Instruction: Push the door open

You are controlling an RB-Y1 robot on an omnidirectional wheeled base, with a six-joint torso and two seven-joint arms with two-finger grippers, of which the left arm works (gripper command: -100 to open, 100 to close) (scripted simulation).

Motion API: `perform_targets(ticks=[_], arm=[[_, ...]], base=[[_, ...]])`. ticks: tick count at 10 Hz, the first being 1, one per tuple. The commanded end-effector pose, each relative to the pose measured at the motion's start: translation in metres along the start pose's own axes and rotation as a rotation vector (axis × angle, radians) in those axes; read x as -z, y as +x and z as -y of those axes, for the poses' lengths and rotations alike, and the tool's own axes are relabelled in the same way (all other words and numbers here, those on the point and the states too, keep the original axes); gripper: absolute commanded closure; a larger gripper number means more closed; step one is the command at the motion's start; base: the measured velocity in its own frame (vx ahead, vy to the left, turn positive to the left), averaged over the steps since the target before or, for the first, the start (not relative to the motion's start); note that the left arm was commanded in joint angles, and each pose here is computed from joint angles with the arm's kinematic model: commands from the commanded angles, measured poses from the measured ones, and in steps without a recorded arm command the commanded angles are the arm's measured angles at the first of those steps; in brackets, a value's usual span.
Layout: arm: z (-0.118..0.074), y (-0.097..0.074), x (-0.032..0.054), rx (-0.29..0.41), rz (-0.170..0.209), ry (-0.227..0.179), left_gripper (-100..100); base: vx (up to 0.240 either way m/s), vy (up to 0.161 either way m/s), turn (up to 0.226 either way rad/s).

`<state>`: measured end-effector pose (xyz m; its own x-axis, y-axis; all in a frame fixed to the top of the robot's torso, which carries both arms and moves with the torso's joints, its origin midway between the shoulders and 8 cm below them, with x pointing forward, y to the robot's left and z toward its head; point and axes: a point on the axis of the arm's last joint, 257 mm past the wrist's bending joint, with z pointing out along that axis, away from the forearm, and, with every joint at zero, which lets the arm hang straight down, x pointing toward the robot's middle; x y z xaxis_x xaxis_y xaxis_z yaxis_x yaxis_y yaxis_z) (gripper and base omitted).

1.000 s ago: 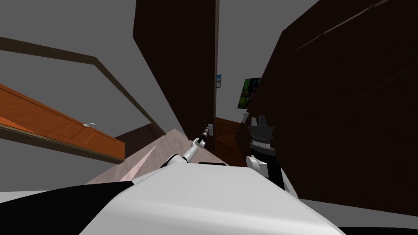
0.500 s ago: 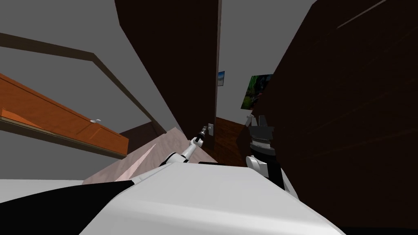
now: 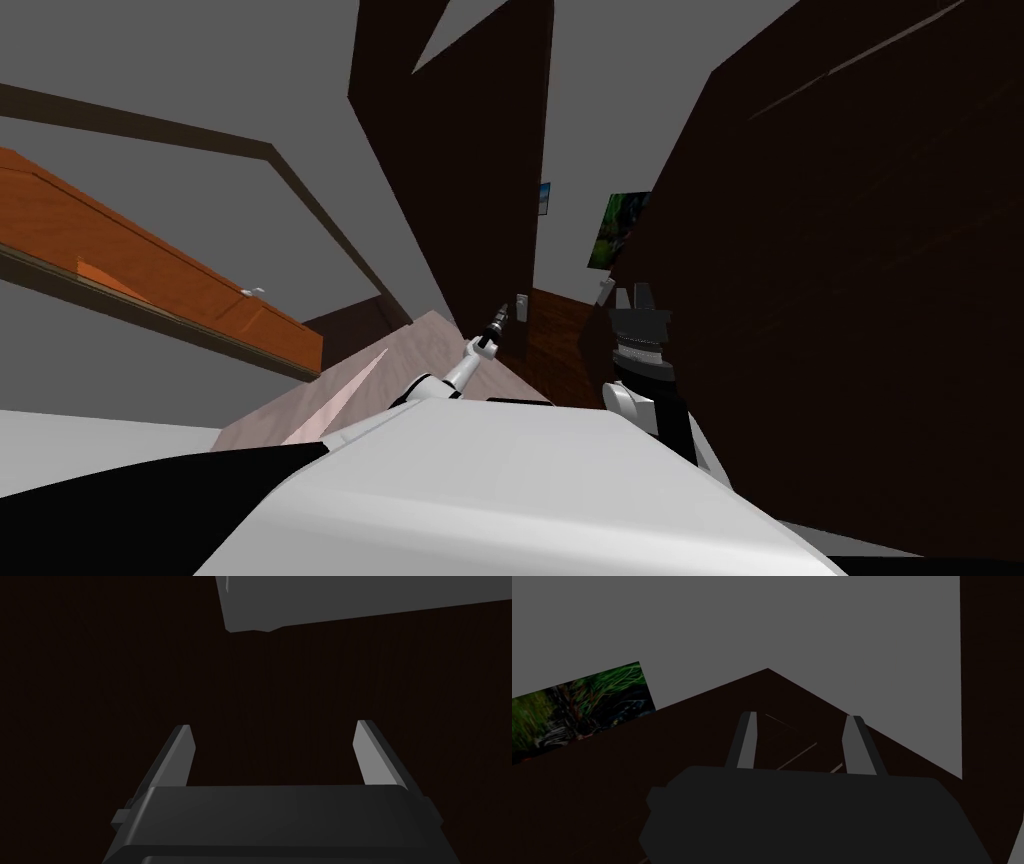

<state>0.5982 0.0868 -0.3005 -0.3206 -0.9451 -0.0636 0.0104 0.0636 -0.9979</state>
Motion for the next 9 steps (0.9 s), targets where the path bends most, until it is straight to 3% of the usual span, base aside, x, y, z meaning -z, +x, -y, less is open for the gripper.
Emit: perform_targets(ticks=[1,4,5,9], arm=[[0.001,0.006,-0.001,0.011,-0.006,0.002,-100],[0.006,0.031,-0.0041,0.053,-0.028,0.01,-100],[0.004,0.027,-0.0025,0.043,-0.023,0.01,-100],[0.002,0.007,-0.0004,0.017,-0.004,0.006,-100]], base=[[-0.224,0.017,0.007],[-0.214,0.03,0.007],[-0.1,0.018,-0.006],[0.142,-0.068,-0.019]])
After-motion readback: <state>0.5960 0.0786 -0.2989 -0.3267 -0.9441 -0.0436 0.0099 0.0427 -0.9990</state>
